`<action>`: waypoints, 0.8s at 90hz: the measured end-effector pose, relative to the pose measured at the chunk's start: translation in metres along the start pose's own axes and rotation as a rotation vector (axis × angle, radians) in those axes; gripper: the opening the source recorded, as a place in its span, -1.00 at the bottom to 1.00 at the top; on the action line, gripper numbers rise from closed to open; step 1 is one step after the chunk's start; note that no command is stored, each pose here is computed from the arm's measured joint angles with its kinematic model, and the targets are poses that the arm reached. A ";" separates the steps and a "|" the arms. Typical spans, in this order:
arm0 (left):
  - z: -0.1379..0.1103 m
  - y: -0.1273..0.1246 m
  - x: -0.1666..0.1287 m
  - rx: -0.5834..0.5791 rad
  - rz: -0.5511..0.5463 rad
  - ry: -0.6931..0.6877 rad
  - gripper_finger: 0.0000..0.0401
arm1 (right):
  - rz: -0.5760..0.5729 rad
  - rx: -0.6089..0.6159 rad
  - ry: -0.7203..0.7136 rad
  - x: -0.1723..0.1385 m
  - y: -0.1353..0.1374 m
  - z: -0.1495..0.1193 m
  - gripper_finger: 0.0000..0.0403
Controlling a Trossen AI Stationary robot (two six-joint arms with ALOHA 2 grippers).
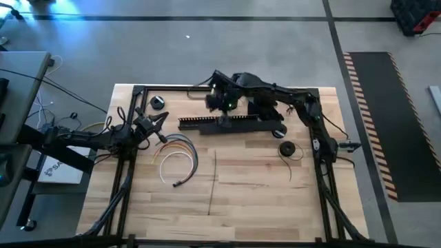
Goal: Ziptie cables
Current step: Wrap the black zip tie around the cables
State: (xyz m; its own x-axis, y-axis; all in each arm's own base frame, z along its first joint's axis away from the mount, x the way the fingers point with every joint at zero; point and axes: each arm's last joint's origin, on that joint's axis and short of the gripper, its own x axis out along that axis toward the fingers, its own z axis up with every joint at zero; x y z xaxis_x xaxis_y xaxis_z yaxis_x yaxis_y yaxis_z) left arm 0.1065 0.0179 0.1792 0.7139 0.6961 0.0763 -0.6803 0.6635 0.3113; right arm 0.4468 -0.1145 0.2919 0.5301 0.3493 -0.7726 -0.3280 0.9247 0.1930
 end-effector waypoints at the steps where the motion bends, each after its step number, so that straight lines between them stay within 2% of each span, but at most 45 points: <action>1: 0.000 0.000 0.000 0.000 0.000 0.000 -1.00 | 0.015 -0.008 -0.003 0.002 0.004 0.002 0.61; 17: 0.000 0.000 0.000 0.000 0.000 0.000 -1.00 | 0.083 -0.159 -0.042 0.041 0.069 0.031 0.61; 34: 0.000 0.000 0.000 0.000 0.000 0.000 -1.00 | 0.101 -0.099 -0.162 0.112 0.118 0.054 0.55; 54: -0.001 0.000 0.000 0.008 -0.003 0.007 -1.00 | 0.036 -0.050 -0.186 0.198 0.133 0.041 0.46; 65: -0.001 -0.001 0.000 0.011 -0.004 0.010 -1.00 | -0.035 -0.015 -0.189 0.229 0.132 0.030 0.40; 72: -0.001 -0.001 0.000 0.011 -0.004 0.010 -1.00 | -0.037 0.003 -0.209 0.244 0.127 0.025 0.36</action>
State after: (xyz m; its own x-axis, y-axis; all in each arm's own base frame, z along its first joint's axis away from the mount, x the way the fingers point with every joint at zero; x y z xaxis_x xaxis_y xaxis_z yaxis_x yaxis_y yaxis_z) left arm 0.1066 0.0179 0.1779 0.7149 0.6962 0.0655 -0.6755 0.6633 0.3222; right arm 0.5542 0.0923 0.1434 0.6924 0.3385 -0.6372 -0.3028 0.9379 0.1692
